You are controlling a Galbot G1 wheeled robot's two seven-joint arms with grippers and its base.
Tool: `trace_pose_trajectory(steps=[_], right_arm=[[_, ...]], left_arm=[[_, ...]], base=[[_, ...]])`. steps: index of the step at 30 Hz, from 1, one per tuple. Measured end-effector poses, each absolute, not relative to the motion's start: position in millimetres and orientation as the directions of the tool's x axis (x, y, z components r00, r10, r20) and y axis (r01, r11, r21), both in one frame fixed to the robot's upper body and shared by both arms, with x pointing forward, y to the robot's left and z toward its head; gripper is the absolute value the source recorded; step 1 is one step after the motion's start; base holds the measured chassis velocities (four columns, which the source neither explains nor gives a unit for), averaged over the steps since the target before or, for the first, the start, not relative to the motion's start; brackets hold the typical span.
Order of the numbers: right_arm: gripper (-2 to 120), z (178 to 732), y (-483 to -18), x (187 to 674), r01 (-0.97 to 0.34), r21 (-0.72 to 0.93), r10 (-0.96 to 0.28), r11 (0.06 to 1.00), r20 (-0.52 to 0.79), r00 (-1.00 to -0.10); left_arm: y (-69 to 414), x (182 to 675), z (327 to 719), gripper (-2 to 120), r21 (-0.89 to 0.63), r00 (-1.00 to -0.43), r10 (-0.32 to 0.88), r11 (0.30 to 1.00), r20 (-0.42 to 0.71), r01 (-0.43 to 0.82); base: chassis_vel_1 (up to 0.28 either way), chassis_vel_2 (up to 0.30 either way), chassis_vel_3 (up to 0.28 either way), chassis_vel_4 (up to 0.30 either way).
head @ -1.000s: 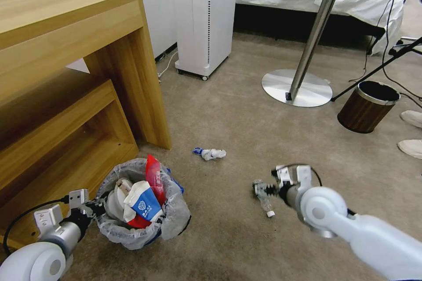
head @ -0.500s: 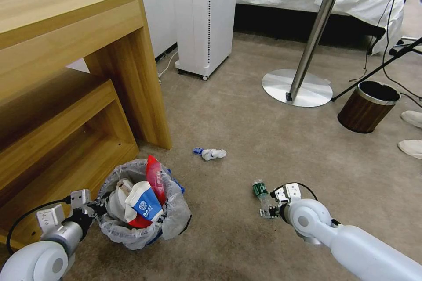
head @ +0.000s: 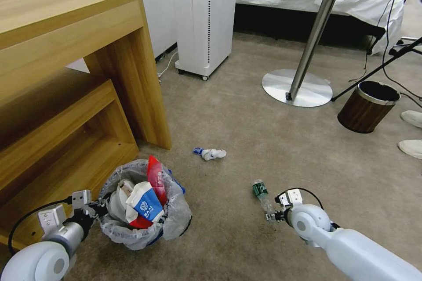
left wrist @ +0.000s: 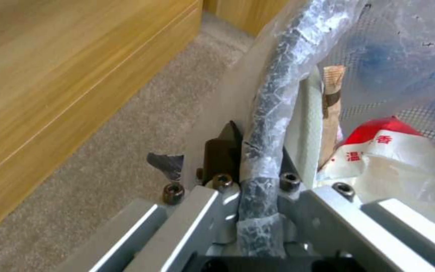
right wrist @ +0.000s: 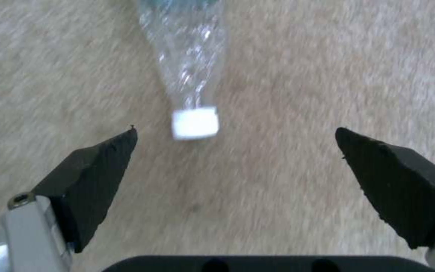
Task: Pick up the trash bin and place the garbage on the floor into it.
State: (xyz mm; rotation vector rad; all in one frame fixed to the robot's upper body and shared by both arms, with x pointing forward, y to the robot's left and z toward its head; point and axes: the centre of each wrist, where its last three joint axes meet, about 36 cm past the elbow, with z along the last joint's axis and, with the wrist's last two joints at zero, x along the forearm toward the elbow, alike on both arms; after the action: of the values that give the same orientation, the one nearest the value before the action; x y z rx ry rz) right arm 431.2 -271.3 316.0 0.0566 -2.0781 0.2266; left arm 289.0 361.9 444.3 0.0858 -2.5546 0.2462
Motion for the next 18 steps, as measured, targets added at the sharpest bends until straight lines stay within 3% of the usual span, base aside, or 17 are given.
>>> trace_pose_trajectory(steps=[8,18], right_arm=[[100,310,-286,462,-0.141,-0.128,0.023,0.982,0.814,-0.58],[97,282,-281,477,-0.197,-0.081,-0.057,0.977,0.789,-0.611]], left_arm=[[360,289,442,0,-0.163,-0.84,-0.002,0.981,0.543,-0.108],[356,289,439,0,-0.17,-0.838,0.003,0.98,0.545,-0.107]], base=[[0.0,0.0,0.0,0.0],[0.0,0.0,0.0,0.0]])
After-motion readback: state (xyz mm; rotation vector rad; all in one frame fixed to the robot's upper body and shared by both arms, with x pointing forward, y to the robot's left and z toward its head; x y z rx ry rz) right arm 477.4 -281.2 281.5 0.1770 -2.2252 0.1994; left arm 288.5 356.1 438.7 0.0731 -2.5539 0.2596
